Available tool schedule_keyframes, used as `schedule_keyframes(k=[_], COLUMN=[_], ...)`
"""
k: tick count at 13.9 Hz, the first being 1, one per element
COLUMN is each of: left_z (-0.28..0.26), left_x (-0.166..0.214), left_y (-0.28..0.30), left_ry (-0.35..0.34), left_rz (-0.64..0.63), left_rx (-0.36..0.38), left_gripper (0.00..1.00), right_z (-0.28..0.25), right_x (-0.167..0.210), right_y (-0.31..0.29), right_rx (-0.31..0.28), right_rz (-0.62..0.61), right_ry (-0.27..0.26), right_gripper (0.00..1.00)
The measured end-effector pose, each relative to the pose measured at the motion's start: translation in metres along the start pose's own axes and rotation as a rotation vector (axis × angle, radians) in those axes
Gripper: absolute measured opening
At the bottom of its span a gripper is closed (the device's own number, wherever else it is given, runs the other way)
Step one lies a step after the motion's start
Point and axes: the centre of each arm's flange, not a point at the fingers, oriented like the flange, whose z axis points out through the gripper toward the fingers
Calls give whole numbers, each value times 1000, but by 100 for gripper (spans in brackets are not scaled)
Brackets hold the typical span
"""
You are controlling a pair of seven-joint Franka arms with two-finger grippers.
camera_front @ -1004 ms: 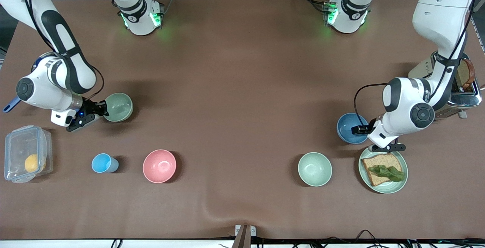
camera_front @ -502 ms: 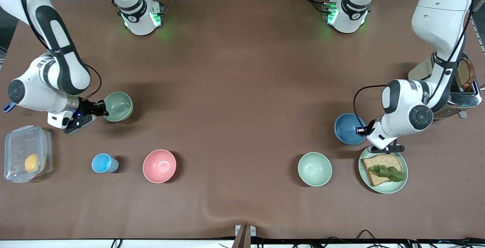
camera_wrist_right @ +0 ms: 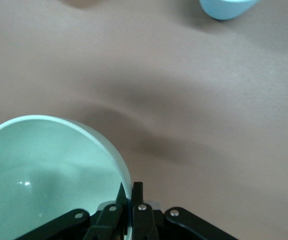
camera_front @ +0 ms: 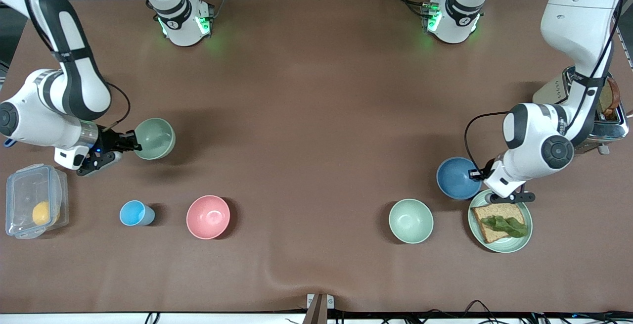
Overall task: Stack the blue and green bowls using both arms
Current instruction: 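Carry the green bowl with the right gripper while the left carries blue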
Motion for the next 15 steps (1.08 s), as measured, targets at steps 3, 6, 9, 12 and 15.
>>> schedule_keyframes(k=[3, 6, 9, 12, 15], left_z=[-38, -65, -75, -85, -93], left_x=[7, 7, 0, -18, -44], left_y=[-20, -14, 27, 80, 125], left_ry=[57, 90, 89, 76, 59], left_rz=[-113, -214, -304, -350, -372], left_rx=[-39, -62, -95, -126, -139], left_gripper=[6, 6, 6, 6, 6], right_z=[-11, -14, -9, 3, 15], right_x=[16, 27, 40, 47, 53], right_y=[-48, -91, -149, -203, -260], right_rx=[-11, -20, -36, -52, -67], right_rz=[65, 133, 209, 289, 362], right_ry=[-7, -16, -23, -32, -3], right_gripper=[4, 4, 4, 4, 4])
